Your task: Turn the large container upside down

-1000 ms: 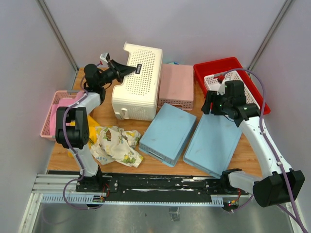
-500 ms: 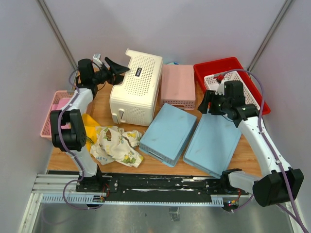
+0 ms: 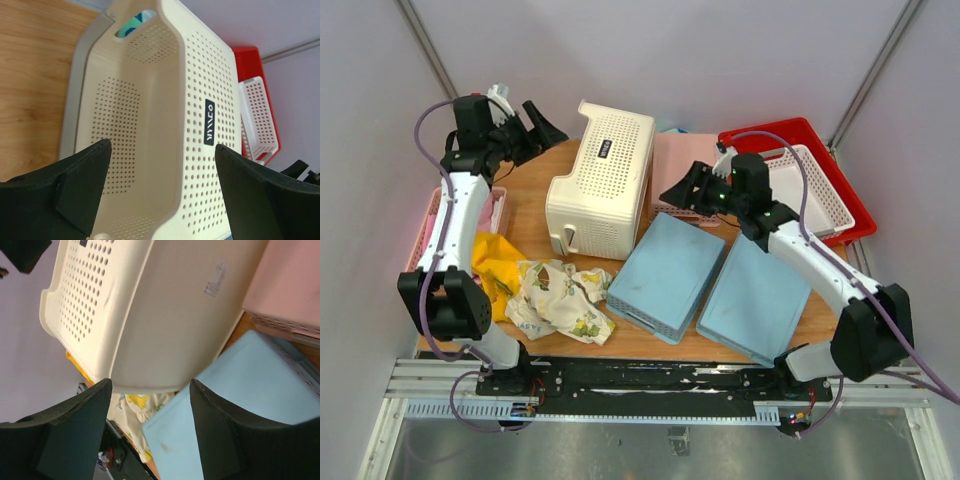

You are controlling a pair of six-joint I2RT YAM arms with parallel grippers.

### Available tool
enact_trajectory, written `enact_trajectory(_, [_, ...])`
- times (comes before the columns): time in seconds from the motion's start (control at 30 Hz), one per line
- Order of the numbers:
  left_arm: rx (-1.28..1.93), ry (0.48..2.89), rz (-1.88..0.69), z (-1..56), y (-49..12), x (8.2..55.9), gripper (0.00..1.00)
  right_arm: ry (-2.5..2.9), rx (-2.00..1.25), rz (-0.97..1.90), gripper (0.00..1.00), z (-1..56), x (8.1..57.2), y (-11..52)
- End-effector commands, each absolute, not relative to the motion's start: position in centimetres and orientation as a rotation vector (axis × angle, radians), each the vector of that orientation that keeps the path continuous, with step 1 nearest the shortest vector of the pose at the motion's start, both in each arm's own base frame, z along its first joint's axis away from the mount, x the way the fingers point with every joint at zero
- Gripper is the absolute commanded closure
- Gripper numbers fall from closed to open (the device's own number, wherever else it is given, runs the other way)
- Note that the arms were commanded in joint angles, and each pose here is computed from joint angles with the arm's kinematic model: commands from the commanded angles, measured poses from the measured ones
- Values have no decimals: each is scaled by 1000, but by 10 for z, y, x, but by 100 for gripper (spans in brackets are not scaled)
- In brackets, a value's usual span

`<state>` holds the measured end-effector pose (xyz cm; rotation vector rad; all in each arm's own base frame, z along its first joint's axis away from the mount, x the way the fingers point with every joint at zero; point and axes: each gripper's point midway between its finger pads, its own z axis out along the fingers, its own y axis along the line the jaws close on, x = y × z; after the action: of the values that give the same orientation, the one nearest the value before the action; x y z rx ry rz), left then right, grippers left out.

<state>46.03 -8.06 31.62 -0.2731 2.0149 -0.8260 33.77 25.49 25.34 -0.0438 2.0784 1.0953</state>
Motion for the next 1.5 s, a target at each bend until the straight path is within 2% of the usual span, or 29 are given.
enact_trajectory(0.0, [-249, 2051, -573, 320, -54, 422, 12, 1915, -1, 1300, 35, 303, 359, 298])
enact_trajectory(0.13, [-243, 2076, -540, 309, -53, 392, 14, 1905, 58, 1354, 34, 302, 379, 313])
enact_trajectory(0.27, [-164, 2120, -674, 287, -75, 367, 16, 1917, 91, 1412, 34, 295, 395, 328])
enact_trajectory(0.43, [-171, 2127, -675, 267, -75, 360, 19, 1941, 35, 1444, 33, 292, 403, 351])
enact_trajectory(0.5, [-183, 2138, -662, 259, -73, 363, 25, 1937, 2, 1473, 33, 294, 403, 360])
enact_trajectory(0.67, [-207, 2151, -642, 244, -70, 366, 51, 1886, -38, 1539, 33, 310, 396, 369])
enact_trajectory(0.77, [-200, 2151, -648, 241, -71, 366, 59, 1845, -63, 1596, 33, 325, 387, 372])
enact_trajectory(0.83, [-195, 2153, -649, 240, -71, 366, 61, 1815, -80, 1638, 33, 335, 380, 377])
enact_trajectory(0.93, [-191, 2154, -655, 238, -72, 367, 57, 1793, -100, 1706, 33, 345, 370, 385])
enact_trajectory(1.03, [-194, 2153, -653, 239, -72, 369, 40, 1747, -123, 1770, 33, 360, 361, 393])
enact_trajectory(1.1, [-204, 2158, -640, 237, -70, 370, 32, 1717, -146, 1787, 33, 371, 356, 397])
enact_trajectory(1.3, [-207, 2154, -619, 236, -67, 374, 28, 1691, -276, 1748, 32, 400, 333, 421])
enact_trajectory(1.47, [-221, 2144, -612, 236, -65, 382, 19, 1686, -328, 1764, 32, 406, 327, 447])
